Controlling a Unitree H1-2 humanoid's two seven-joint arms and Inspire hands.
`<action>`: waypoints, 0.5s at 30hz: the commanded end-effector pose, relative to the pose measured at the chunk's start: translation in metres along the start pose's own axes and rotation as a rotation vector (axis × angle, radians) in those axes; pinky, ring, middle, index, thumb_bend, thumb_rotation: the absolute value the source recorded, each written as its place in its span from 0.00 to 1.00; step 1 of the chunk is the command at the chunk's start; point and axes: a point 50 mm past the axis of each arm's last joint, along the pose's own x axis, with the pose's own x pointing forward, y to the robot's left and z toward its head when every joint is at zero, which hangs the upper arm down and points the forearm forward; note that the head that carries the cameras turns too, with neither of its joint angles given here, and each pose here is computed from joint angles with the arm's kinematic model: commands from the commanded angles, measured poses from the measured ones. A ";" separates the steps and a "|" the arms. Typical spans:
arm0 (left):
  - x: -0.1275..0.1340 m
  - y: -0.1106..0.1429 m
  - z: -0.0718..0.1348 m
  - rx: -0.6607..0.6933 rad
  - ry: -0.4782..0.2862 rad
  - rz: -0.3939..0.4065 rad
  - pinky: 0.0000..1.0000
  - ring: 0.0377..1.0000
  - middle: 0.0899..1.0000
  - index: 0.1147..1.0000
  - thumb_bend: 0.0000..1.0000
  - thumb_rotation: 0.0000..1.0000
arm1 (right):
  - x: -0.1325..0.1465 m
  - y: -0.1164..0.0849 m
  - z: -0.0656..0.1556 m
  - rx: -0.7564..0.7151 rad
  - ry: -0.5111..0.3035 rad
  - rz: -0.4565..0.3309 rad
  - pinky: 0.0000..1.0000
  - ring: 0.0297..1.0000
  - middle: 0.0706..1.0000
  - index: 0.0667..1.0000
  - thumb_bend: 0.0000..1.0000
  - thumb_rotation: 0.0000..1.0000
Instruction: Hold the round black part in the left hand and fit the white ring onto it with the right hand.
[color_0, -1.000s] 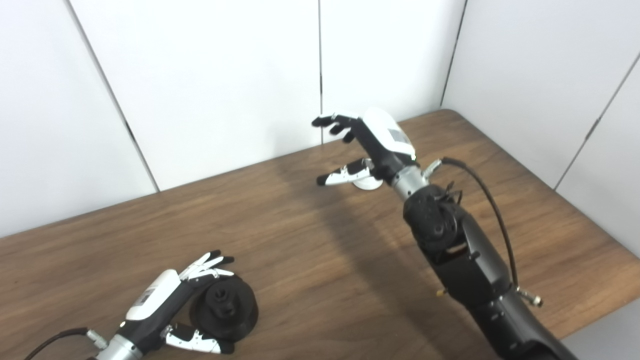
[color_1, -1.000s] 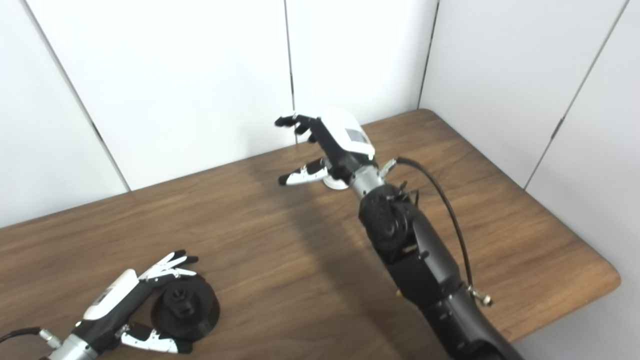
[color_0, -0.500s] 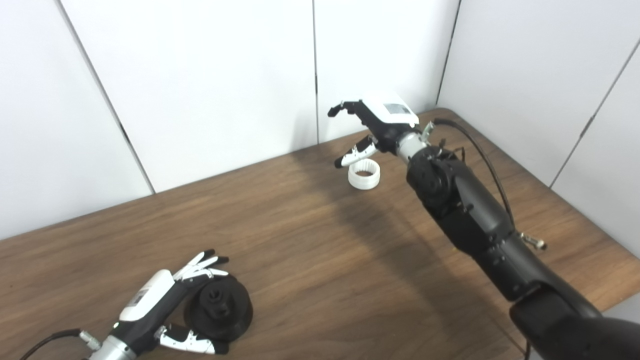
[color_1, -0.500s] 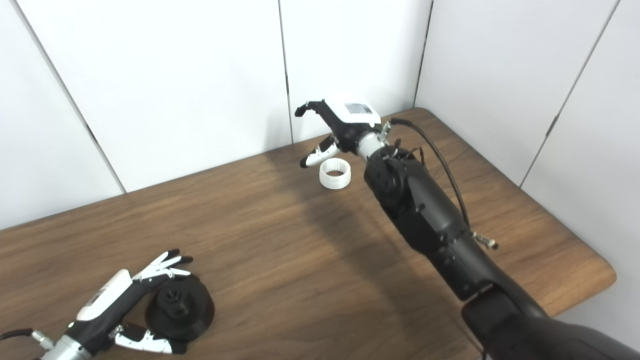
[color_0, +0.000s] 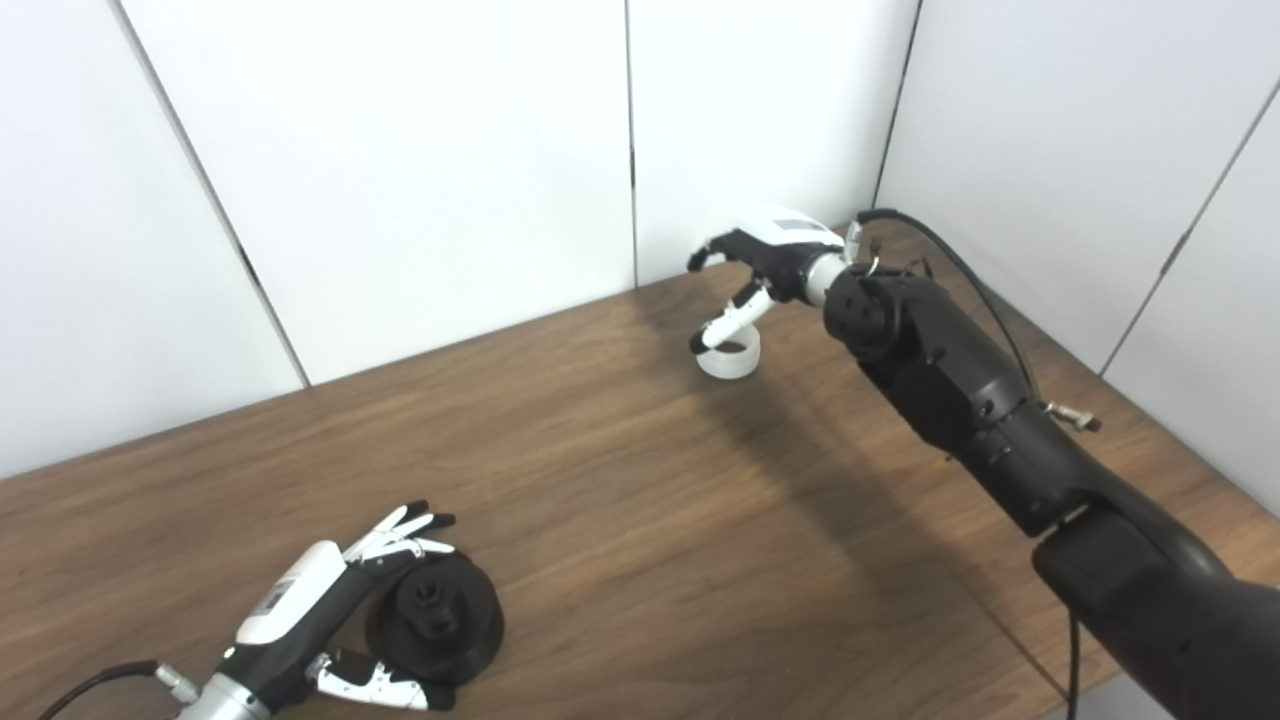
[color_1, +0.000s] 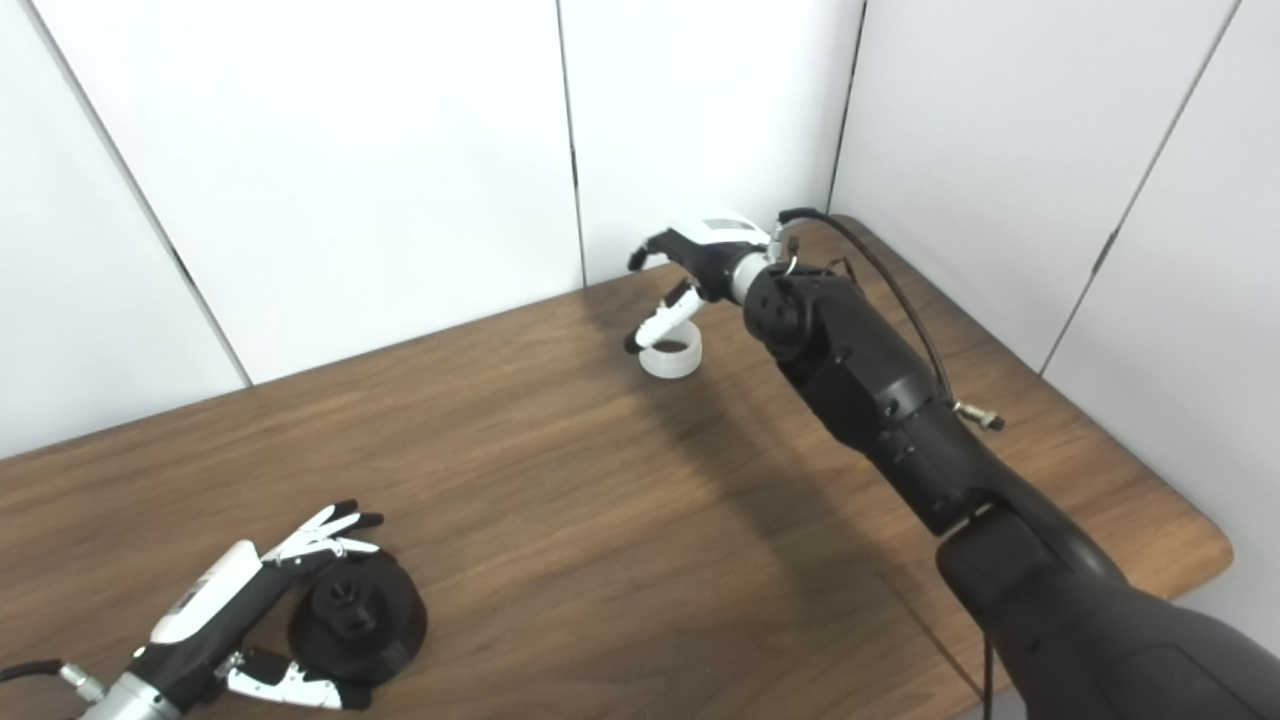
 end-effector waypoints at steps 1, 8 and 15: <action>-0.034 -0.026 -0.024 0.014 0.119 -0.146 0.91 1.00 0.92 0.42 0.52 0.07 | 0.005 -0.038 0.008 -0.003 -0.007 -0.057 0.78 0.89 0.91 0.79 0.81 0.45; -0.037 -0.027 -0.025 0.007 0.124 -0.143 0.91 1.00 0.92 0.42 0.52 0.07 | 0.012 -0.035 0.003 0.027 0.026 0.018 0.74 0.88 0.94 0.82 0.96 0.40; -0.039 -0.027 -0.026 0.004 0.129 -0.148 0.92 1.00 0.92 0.42 0.52 0.07 | 0.016 -0.033 0.003 0.036 0.046 0.063 0.76 0.91 0.97 0.85 1.00 0.38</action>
